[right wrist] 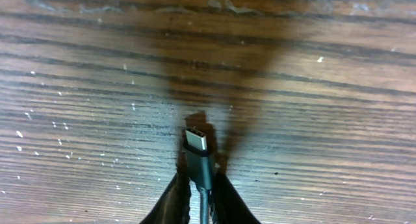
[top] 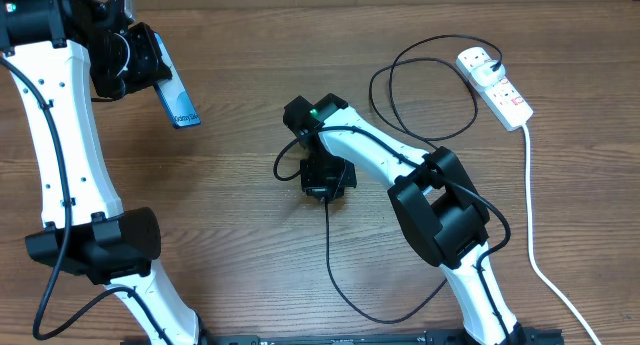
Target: Plug charger to phone and switch on socket
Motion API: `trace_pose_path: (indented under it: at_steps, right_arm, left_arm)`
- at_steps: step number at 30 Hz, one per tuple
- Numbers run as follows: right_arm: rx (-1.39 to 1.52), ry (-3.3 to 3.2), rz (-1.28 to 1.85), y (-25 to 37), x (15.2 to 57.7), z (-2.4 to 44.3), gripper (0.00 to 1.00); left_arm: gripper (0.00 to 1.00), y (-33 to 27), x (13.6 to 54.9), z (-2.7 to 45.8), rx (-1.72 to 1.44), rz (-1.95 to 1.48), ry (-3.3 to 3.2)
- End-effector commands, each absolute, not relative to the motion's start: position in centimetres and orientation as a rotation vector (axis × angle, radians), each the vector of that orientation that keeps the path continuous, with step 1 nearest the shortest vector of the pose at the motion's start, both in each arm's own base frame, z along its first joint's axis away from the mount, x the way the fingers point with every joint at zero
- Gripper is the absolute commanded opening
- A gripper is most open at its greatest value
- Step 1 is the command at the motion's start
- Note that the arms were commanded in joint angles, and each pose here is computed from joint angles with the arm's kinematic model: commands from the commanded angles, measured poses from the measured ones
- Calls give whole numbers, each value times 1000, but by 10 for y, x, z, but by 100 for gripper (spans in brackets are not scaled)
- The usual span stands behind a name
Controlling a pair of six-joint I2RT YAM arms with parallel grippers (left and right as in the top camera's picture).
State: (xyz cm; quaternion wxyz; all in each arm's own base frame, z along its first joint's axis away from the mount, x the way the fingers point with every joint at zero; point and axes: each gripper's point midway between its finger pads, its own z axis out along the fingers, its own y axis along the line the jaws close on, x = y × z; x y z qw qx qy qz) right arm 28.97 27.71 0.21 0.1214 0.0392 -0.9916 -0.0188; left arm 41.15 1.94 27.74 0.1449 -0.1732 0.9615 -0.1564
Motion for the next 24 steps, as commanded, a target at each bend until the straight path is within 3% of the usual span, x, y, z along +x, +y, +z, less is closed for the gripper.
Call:
trace_pose_path:
  at_steps: [1,8,12,24]
  right_arm:
    - [123,-2893,-37,274,286,0,7]
    - [116,-2870,-67,277,282,4,4]
    - [134,-2884,-137,284,285,23,4]
    - [479,-3000,-749,301,272,189,4]
  left_arm:
    - [4,18,412,279,-461,-451,2769]
    - [4,15,412,280,-453,-476,2766]
    - [4,-10,415,291,-287,-674,2725]
    - [4,-72,410,343,75,-1237,2452]
